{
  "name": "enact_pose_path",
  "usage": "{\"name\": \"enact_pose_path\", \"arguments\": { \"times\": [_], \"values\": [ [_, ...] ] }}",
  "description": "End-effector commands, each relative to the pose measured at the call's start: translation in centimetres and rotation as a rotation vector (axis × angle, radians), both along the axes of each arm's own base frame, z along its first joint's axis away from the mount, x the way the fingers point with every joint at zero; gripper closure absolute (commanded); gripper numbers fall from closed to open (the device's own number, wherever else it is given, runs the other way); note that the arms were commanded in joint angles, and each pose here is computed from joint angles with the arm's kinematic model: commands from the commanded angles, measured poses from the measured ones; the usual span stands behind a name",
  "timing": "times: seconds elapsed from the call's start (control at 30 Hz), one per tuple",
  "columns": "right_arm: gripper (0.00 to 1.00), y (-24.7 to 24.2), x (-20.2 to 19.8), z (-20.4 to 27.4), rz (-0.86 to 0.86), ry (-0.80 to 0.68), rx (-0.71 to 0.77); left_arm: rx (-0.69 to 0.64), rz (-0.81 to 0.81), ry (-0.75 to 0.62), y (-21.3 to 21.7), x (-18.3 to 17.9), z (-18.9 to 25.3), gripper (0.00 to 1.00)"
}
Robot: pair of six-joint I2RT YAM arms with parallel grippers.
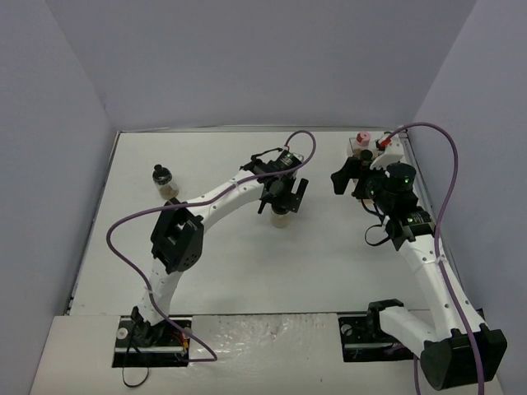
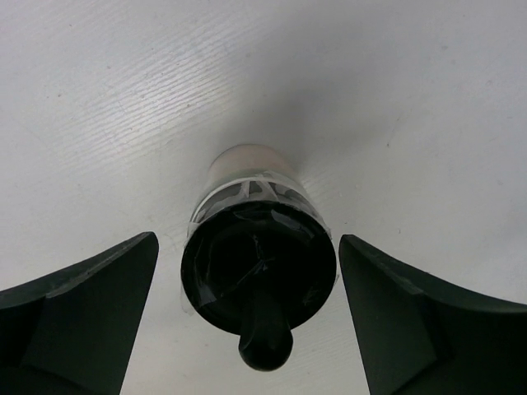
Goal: Organize the condiment bottles
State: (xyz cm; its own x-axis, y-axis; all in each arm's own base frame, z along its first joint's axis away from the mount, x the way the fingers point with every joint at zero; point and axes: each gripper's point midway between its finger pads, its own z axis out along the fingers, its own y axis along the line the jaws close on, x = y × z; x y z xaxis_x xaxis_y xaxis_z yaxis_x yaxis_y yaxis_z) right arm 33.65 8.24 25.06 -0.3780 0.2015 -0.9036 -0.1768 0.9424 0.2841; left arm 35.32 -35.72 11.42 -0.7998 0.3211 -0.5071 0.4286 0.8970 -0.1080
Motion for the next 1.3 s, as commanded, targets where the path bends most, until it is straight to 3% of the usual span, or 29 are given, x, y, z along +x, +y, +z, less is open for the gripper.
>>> {"name": "enact_pose_path", "arguments": {
  "times": [0.0,0.17,0.33,0.5,0.73,1.03,1.13,1.27],
  "values": [
    [0.01,0.0,-0.1,2.2,0.015,-0.084,-0.029,-0.119,0.021,-0.167,0.4,0.6,9.2,0.03],
    [0.01,0.8,-0.3,2.8,0.061,-0.104,-0.042,-0.213,0.065,-0.293,2.7,0.0,15.0,0.03],
    [0.00,3.8,-0.3,1.8,0.164,-0.088,-0.066,-0.310,0.206,-0.434,10.0,-1.2,20.7,0.03],
    [0.00,9.2,-1.0,-0.3,0.302,-0.066,-0.153,-0.238,0.298,-0.505,17.5,-2.3,19.2,0.03],
    [0.00,14.5,-0.2,-4.8,0.400,-0.001,-0.251,-0.149,0.340,-0.574,23.7,-4.4,17.3,0.03],
    [0.00,18.1,2.6,-9.7,0.429,0.059,-0.315,-0.142,0.369,-0.541,25.6,-4.2,14.9,0.03],
    [0.05,18.6,3.2,-11.3,0.420,0.083,-0.333,-0.152,0.377,-0.534,25.9,-4.3,14.8,0.03],
    [0.18,18.7,4.0,-12.2,0.392,0.088,-0.339,-0.144,0.392,-0.541,26.6,-4.4,14.8,0.03]
  ]
}}
